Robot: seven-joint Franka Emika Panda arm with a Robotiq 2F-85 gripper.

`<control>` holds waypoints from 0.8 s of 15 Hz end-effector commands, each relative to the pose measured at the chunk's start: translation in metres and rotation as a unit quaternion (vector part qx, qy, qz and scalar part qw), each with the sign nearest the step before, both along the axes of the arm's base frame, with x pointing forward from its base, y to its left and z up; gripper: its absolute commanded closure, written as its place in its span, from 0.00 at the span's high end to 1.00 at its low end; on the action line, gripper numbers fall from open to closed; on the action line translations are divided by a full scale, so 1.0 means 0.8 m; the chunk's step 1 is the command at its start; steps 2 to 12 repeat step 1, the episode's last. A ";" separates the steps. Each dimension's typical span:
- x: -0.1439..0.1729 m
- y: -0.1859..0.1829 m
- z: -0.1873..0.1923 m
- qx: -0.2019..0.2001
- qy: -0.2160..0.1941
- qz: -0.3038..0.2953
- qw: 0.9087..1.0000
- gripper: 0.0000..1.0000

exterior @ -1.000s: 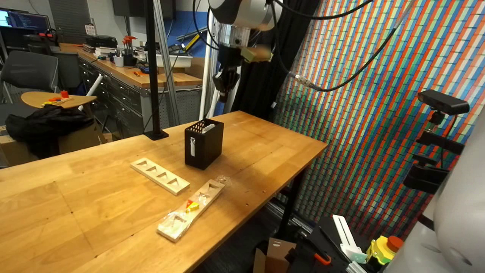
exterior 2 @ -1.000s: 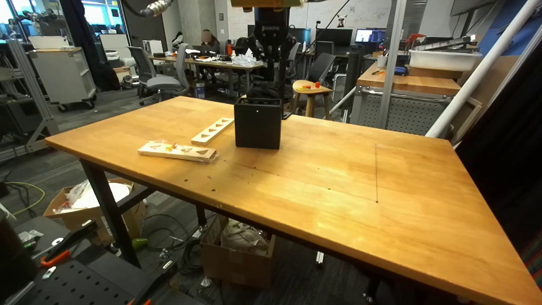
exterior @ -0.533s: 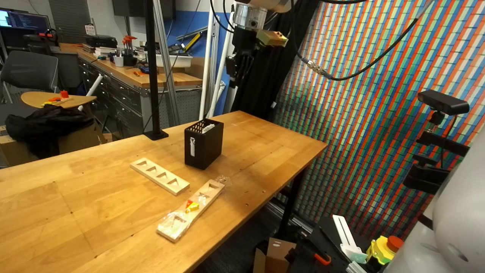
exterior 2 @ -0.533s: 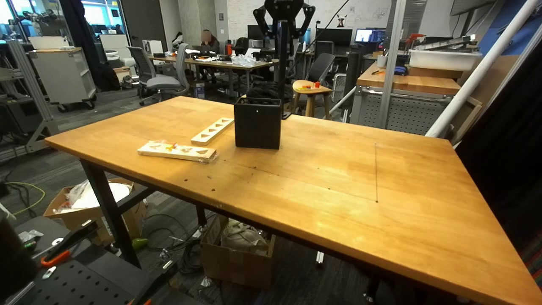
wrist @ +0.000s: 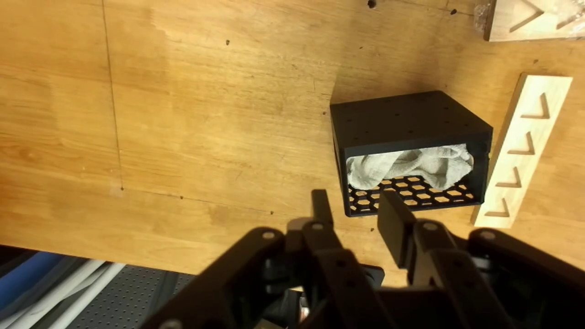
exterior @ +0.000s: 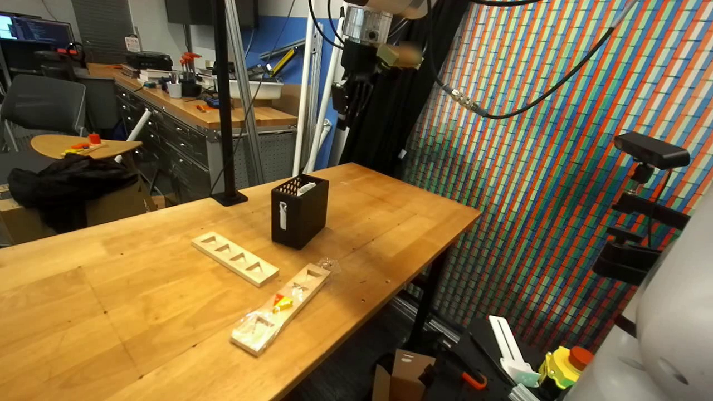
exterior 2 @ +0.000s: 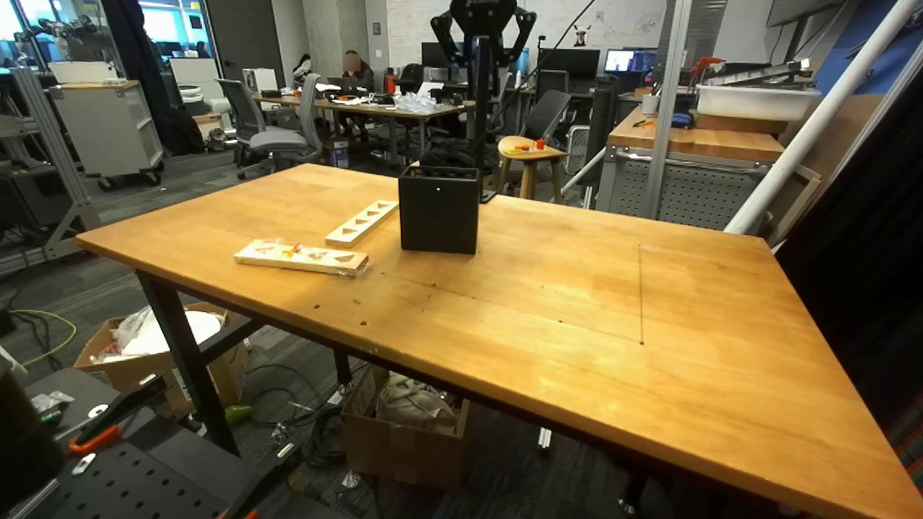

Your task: Put the white towel in the black box

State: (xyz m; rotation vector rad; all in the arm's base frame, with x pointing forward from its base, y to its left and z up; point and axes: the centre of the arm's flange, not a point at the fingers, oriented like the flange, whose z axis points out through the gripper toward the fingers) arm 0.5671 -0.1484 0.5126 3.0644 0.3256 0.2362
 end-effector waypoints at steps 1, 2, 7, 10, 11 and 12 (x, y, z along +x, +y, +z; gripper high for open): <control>0.000 0.000 0.000 0.000 0.000 0.000 1.000 0.35; 0.000 0.000 0.000 0.000 0.000 0.000 1.000 0.35; 0.000 0.000 0.000 0.000 0.000 0.000 1.000 0.35; 0.000 0.000 0.000 0.000 0.000 0.000 1.000 0.35; 0.000 0.000 0.000 0.000 0.000 0.000 1.000 0.35; 0.000 0.000 0.000 0.000 0.000 0.000 1.000 0.35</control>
